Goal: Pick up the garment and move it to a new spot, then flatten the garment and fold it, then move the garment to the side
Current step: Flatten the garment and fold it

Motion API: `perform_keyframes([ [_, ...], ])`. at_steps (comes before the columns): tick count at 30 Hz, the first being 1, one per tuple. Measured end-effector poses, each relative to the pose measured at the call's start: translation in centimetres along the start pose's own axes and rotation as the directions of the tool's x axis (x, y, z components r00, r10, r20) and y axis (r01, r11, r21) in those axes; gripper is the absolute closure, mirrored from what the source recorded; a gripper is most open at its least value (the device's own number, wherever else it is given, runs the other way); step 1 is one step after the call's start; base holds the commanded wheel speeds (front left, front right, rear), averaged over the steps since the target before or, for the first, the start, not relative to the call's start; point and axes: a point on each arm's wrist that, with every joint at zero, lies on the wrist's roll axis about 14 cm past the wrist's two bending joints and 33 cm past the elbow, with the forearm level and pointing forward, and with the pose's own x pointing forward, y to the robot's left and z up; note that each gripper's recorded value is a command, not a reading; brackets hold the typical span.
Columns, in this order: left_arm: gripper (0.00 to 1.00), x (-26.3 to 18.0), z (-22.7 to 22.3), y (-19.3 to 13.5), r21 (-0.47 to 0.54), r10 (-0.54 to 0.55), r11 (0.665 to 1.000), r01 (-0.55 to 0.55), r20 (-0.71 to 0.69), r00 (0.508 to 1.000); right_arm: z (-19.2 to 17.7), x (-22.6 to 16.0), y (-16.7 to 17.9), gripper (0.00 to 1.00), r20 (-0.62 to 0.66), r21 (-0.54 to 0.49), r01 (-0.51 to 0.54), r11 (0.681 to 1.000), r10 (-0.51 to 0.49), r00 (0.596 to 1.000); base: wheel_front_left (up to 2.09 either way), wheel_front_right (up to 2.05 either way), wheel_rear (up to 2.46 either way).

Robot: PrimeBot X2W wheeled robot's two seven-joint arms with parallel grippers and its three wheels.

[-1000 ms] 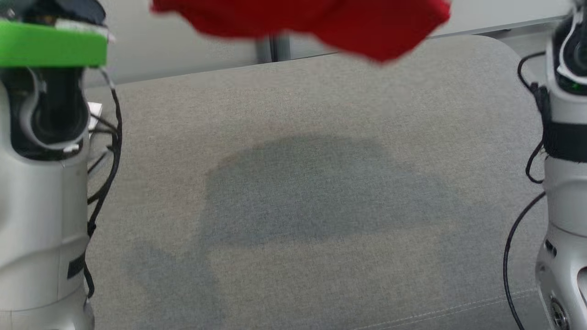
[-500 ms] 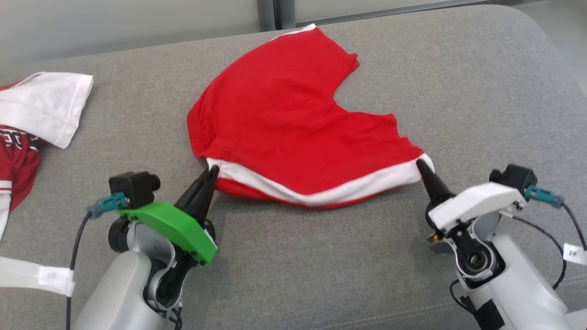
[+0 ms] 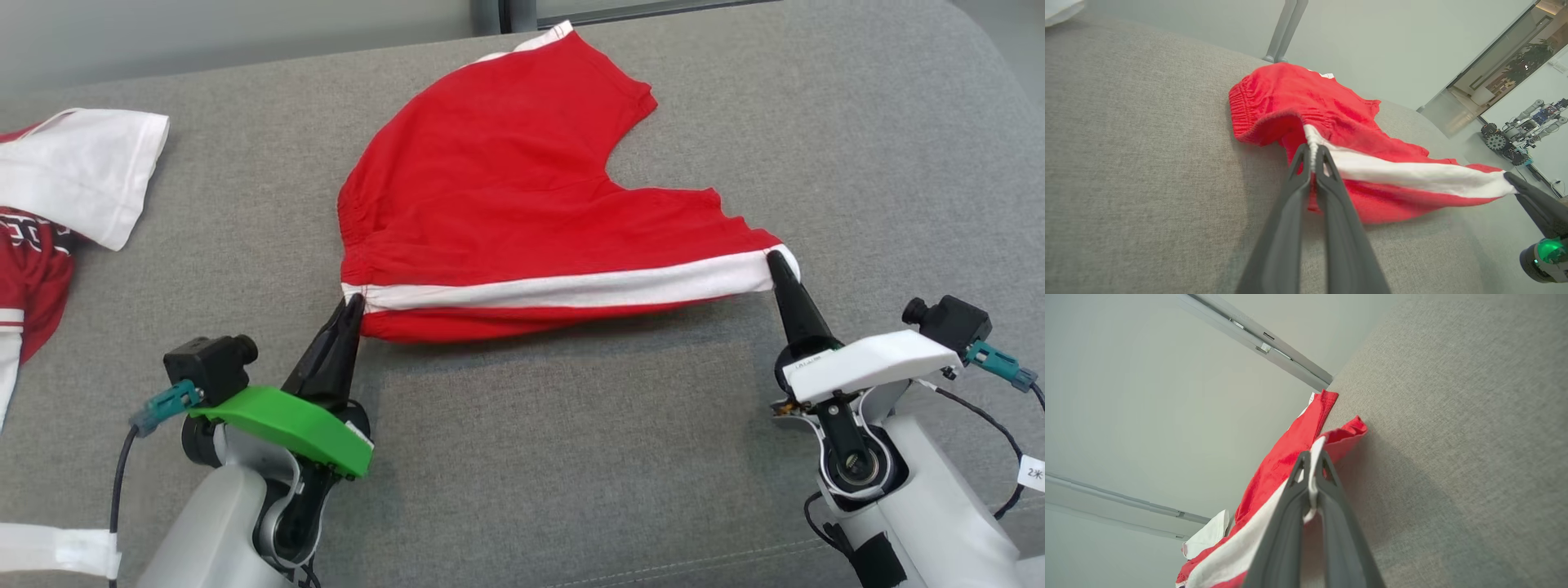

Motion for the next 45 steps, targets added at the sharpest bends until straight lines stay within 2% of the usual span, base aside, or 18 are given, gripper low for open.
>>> perform_keyframes([
  [3,1.00,-1.2,0.5,0.6,-0.015,0.028,1.000,-0.027,0.043,0.999,0.2,-0.9,0.9,1.00,0.005,-0.054,-0.042,0.998,0.043,0.999,0.00,0.00,0.00],
  [9,1.00,-3.8,-0.1,2.0,0.005,0.070,0.998,-0.070,0.024,0.997,-3.0,-4.4,-0.1,1.00,-0.087,-0.130,-0.040,0.991,0.029,0.996,0.00,0.00,0.00],
  [17,1.00,-5.7,-1.5,0.6,-0.021,0.044,0.999,-0.044,0.013,0.999,-4.2,-7.1,0.4,1.00,-0.122,-0.220,-0.088,0.972,0.062,0.991,0.00,0.00,0.00],
  [26,1.00,-8.2,-4.1,0.7,-0.059,0.071,0.996,-0.074,-0.047,0.996,-4.9,-9.8,-2.4,1.00,-0.117,-0.213,-0.003,0.977,-0.022,0.993,0.00,0.00,0.00],
  [34,1.00,-8.9,-4.9,1.2,-0.063,0.089,0.994,-0.093,-0.069,0.994,-5.7,-10.1,-3.3,1.00,-0.143,-0.226,0.018,0.974,-0.051,0.988,0.00,0.00,0.00],
  [40,1.00,-9.2,-5.8,1.4,-0.057,0.099,0.993,-0.105,-0.097,0.990,-6.5,-10.2,-3.5,1.00,-0.173,-0.280,0.002,0.960,-0.052,0.984,0.00,0.00,0.00],
  [41,1.00,-9.3,-6.0,1.6,-0.056,0.103,0.992,-0.109,-0.104,0.989,-6.8,-10.3,-3.6,0.94,-0.183,-0.292,-0.004,0.956,-0.052,0.982,0.00,0.00,0.00],
  [43,0.83,-9.5,-6.4,1.8,-0.053,0.110,0.992,-0.117,-0.116,0.987,-7.2,-10.4,-3.7,0.78,-0.194,-0.302,-0.006,0.953,-0.055,0.979,0.00,0.00,0.00],
  [44,0.74,-9.5,-6.5,1.8,-0.052,0.112,0.992,-0.119,-0.120,0.987,-7.3,-10.4,-3.8,0.65,-0.198,-0.305,-0.004,0.952,-0.059,0.978,0.00,0.00,0.00],
  [45,0.69,-9.6,-6.7,2.0,-0.052,0.116,0.991,-0.123,-0.124,0.985,-7.6,-10.5,-4.0,0.58,-0.209,-0.325,-0.006,0.946,-0.065,0.976,0.00,0.00,0.00],
])
